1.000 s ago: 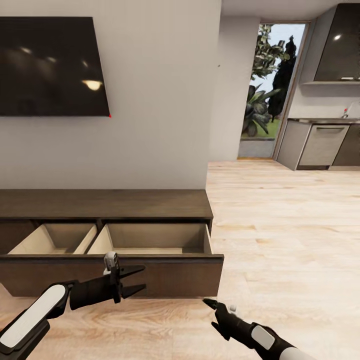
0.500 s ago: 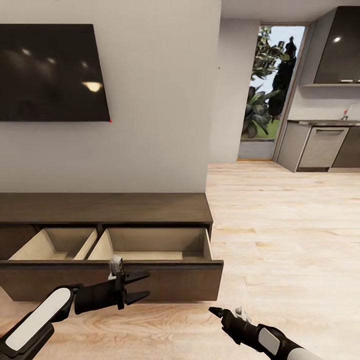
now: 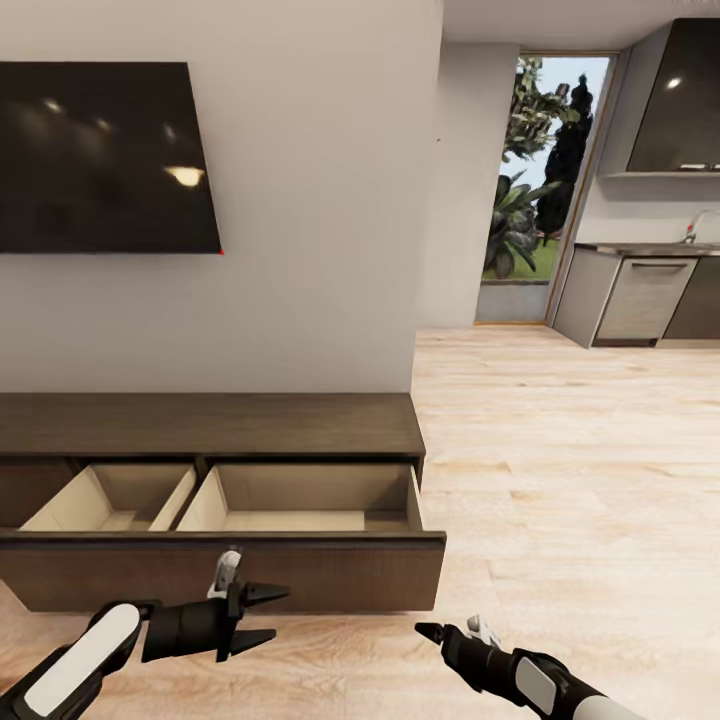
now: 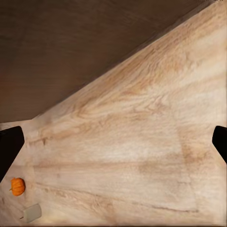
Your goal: Place each of the two pumpkins and all three candles from the living room inside a cabinet in the living room (use any cabinet), then make sure every cabinet is closed, and position the cauldron so it is next to a table in the living room.
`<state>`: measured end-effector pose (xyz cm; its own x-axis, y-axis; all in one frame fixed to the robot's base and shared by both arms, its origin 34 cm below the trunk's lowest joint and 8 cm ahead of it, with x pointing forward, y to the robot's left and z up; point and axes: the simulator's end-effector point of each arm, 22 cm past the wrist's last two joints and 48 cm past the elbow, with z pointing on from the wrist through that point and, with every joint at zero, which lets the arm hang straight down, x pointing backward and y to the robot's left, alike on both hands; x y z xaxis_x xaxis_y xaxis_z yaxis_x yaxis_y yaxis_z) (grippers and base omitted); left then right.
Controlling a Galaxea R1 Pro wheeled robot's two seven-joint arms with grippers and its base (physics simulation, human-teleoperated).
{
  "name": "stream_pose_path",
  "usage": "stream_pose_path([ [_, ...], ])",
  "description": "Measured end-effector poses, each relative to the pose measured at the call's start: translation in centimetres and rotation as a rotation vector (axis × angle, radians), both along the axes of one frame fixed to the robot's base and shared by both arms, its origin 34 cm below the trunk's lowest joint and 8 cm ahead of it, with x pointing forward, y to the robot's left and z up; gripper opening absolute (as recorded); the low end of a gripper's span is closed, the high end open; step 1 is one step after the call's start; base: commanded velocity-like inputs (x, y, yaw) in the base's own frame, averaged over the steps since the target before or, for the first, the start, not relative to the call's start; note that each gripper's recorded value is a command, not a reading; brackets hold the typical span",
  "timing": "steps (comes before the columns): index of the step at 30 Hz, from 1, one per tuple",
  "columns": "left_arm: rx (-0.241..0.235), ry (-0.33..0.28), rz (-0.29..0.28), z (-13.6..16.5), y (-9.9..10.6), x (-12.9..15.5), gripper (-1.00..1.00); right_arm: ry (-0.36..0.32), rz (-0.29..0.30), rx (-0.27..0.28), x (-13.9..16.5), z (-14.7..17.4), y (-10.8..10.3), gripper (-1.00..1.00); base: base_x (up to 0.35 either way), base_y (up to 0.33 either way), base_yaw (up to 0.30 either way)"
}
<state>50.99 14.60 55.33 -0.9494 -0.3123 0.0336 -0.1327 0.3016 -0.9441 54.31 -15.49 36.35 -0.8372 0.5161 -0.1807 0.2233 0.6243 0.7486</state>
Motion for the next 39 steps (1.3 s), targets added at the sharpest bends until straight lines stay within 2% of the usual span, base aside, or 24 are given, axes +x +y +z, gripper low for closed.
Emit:
stream_pose_path([
  [4, 0.084, -0.018, 0.017, -1.3, 0.7, 0.5, 1.0, 0.0, 0.009, -0.007, 0.1, 0.8, 0.1, 1.0, 0.0, 0.0, 0.0],
  [8, 0.146, 0.019, 0.053, -3.9, 1.6, 0.5, 1.0, 0.002, 0.01, -0.012, 0.2, 1.6, 0.1, 1.0, 0.0, 0.0, 0.0],
  [15, 0.191, 0.045, 0.056, -4.4, 2.0, 0.3, 1.0, 0.003, 0.039, -0.038, 0.2, 2.7, 0.1, 1.0, 0.0, 0.0, 0.0],
  [20, 0.219, 0.036, 0.053, -3.9, 2.4, 0.5, 1.0, 0.004, 0.06, -0.055, 0.1, 3.6, 0.0, 1.0, 0.0, 0.0, 0.0],
  [28, 0.254, 0.014, 0.058, -2.7, 2.8, 1.1, 1.0, 0.0, 0.062, -0.06, 0.5, 5.3, -0.1, 1.0, 0.0, 0.0, 0.015],
  [32, 0.287, 0.003, 0.051, -2.3, 3.2, 1.2, 1.0, -0.029, 0.054, -0.075, 1.2, 6.2, -0.4, 1.0, 0.0, 0.0, 0.195],
  [39, 0.321, -0.01, 0.044, -1.3, 3.6, 1.5, 1.0, -0.039, 0.052, -0.083, 1.6, 7.7, -0.5, 1.0, 0.0, 0.0, 0.277],
])
